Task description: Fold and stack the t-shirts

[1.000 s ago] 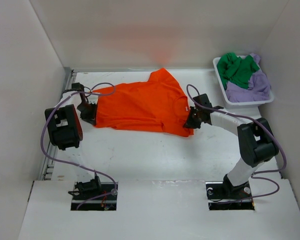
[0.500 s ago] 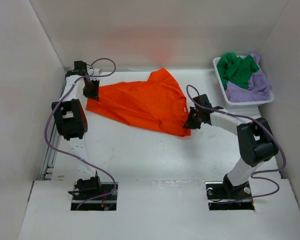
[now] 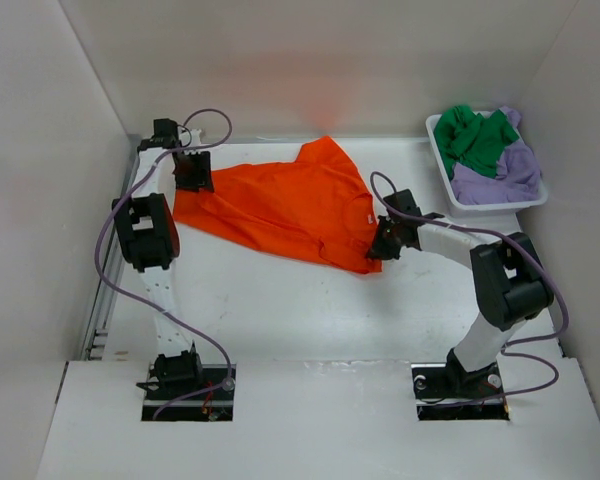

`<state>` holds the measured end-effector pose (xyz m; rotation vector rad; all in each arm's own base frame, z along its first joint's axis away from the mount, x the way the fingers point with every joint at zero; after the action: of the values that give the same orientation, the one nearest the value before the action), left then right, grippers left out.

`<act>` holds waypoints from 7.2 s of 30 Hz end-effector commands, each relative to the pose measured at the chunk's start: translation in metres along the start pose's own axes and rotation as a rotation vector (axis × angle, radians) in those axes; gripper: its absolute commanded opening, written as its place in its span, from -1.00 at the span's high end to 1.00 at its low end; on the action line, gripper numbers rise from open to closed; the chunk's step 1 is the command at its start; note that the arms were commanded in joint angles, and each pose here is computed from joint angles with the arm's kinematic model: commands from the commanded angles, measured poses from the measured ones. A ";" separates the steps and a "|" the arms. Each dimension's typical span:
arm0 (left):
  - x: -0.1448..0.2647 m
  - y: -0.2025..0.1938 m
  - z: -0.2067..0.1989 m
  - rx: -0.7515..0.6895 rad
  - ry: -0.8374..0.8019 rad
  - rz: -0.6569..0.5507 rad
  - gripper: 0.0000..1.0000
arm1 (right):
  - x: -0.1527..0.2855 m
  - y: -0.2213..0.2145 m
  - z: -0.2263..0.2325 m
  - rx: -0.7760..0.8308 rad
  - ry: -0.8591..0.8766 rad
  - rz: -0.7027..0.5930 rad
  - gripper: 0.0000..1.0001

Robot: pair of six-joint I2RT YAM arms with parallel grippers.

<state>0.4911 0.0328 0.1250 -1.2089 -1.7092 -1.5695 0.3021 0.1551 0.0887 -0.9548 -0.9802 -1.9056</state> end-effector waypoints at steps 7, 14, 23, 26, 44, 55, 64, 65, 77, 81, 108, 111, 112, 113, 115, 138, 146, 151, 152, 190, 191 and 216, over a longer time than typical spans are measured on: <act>0.040 0.037 0.017 0.144 -0.059 -0.192 0.00 | -0.002 0.003 0.011 0.015 0.030 -0.031 0.73; 0.087 0.016 0.037 -0.041 0.061 -0.246 -0.03 | -0.002 -0.001 0.009 0.018 0.024 -0.027 0.73; 0.037 -0.029 0.018 -0.420 0.249 0.022 0.24 | -0.004 -0.009 0.016 0.028 0.030 -0.012 0.74; 0.024 -0.030 0.017 -0.462 0.300 0.050 0.26 | -0.004 -0.011 0.017 0.028 0.030 -0.010 0.74; -0.012 0.017 -0.015 -0.418 0.251 -0.063 0.21 | -0.003 -0.014 0.014 0.025 0.022 -0.011 0.74; -0.009 0.047 -0.001 -0.218 0.260 -0.182 0.16 | -0.004 -0.017 0.011 0.024 0.015 -0.003 0.74; 0.055 0.042 0.005 -0.113 0.173 -0.273 0.12 | -0.005 -0.018 0.012 0.028 0.014 -0.001 0.74; 0.053 0.034 0.005 -0.111 0.168 -0.248 0.13 | -0.006 -0.018 0.012 0.029 0.016 -0.001 0.74; -0.004 -0.013 -0.006 -0.119 0.131 -0.031 0.31 | -0.005 -0.019 0.014 0.033 0.021 -0.002 0.74; -0.012 -0.005 -0.016 -0.154 0.130 -0.036 0.30 | -0.004 -0.021 0.013 0.028 0.017 -0.002 0.74; -0.028 -0.003 -0.026 -0.171 0.124 -0.007 0.69 | 0.005 -0.024 0.010 0.025 0.025 -0.011 0.49; -0.018 -0.007 -0.029 -0.167 0.117 0.010 0.94 | 0.015 -0.029 0.005 0.016 0.009 -0.015 0.34; -0.013 -0.008 -0.029 -0.164 0.120 0.012 0.97 | 0.019 -0.030 0.003 0.011 -0.002 -0.018 0.32; -0.006 -0.009 -0.029 -0.160 0.124 0.012 0.99 | 0.023 -0.032 0.000 0.006 -0.013 -0.022 0.30; 0.005 -0.015 -0.028 -0.150 0.125 0.021 1.00 | 0.030 -0.034 -0.003 -0.002 -0.025 -0.024 0.26; 0.047 -0.081 -0.042 -0.098 0.106 0.126 0.99 | 0.030 -0.084 -0.006 -0.176 0.034 -0.056 0.06; 0.051 -0.078 -0.042 -0.102 0.109 0.114 0.98 | 0.023 -0.080 -0.001 -0.210 0.064 -0.058 0.08; 0.050 -0.079 -0.042 -0.097 0.109 0.117 0.98 | 0.014 -0.076 -0.014 -0.256 0.043 -0.067 0.67; 0.050 -0.079 -0.041 -0.094 0.110 0.116 0.98 | 0.012 -0.076 -0.016 -0.261 0.042 -0.064 0.87; 0.099 -0.175 0.014 -0.159 0.123 0.207 0.54 | 0.061 -0.069 -0.018 -0.134 0.110 -0.147 1.00; 0.101 -0.180 0.018 -0.151 0.138 0.232 0.45 | 0.059 -0.072 -0.019 -0.130 0.106 -0.139 1.00; 0.101 -0.200 -0.028 -1.080 0.097 0.271 0.07 | 0.073 -0.076 -0.021 -0.090 0.124 -0.129 0.97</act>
<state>0.2535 0.0495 0.1242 -1.5771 -0.7952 -2.1735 0.1920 0.1429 0.1115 -0.8723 -0.8988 -2.0916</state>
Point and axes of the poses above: each gripper's point midway between its finger pads, its own x axis back along the fingers, its own z axis along the line the jaws close on, y = z × x, the point moved 7 cm from there along x, back along the fingers, and after that the axes turned 3 degrees about -x, right-handed, at the moved point
